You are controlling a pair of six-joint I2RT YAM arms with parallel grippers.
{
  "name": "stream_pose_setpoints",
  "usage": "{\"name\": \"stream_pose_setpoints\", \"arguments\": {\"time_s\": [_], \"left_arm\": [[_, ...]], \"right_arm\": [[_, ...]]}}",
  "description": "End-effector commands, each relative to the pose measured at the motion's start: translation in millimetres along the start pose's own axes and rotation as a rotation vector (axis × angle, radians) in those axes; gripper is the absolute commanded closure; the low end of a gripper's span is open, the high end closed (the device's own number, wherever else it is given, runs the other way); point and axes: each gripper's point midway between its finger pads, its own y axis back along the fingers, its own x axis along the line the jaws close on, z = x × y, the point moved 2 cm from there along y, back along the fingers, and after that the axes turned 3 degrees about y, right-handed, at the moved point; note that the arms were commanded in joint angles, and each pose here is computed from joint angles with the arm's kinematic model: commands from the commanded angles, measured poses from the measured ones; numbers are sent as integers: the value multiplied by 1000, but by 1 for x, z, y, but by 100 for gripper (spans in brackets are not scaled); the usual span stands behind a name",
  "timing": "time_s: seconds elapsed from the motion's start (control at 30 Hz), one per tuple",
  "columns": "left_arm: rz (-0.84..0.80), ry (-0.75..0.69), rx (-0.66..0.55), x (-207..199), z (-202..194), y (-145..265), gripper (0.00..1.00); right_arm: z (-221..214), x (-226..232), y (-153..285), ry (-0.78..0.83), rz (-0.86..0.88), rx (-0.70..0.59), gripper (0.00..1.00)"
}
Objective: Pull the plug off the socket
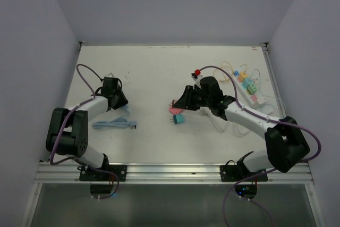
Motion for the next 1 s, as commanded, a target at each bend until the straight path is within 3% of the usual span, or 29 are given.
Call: {"name": "stream_pose_setpoints", "arguments": {"time_s": [0.0,0.13,0.23,0.33,0.53,0.8,0.97], "left_arm": [[-163,46,-33,-30,21,-2,77],[-156,97,-19,-17,20,-1,65],[-153,136,-23,-8,17,5,40],[-145,153,-36,1,16,16,22],[-101,129,-63,16,18,49,0],[-40,-14,-287,32,54,115,0],[-10,-64,-366,43,57,126,0]], "right_arm": [[2,-7,1,30,-24,-22,100],[2,-15,-2,48,-53,-26,100],[2,-27,-5,63,-113,-19,100],[10,-31,-11,73,-137,-27,100],[40,-33,-32,75,-166,-60,100],[65,-33,-96,34,-144,-6,96],[62,-41,-124,-27,-133,38,89]]}}
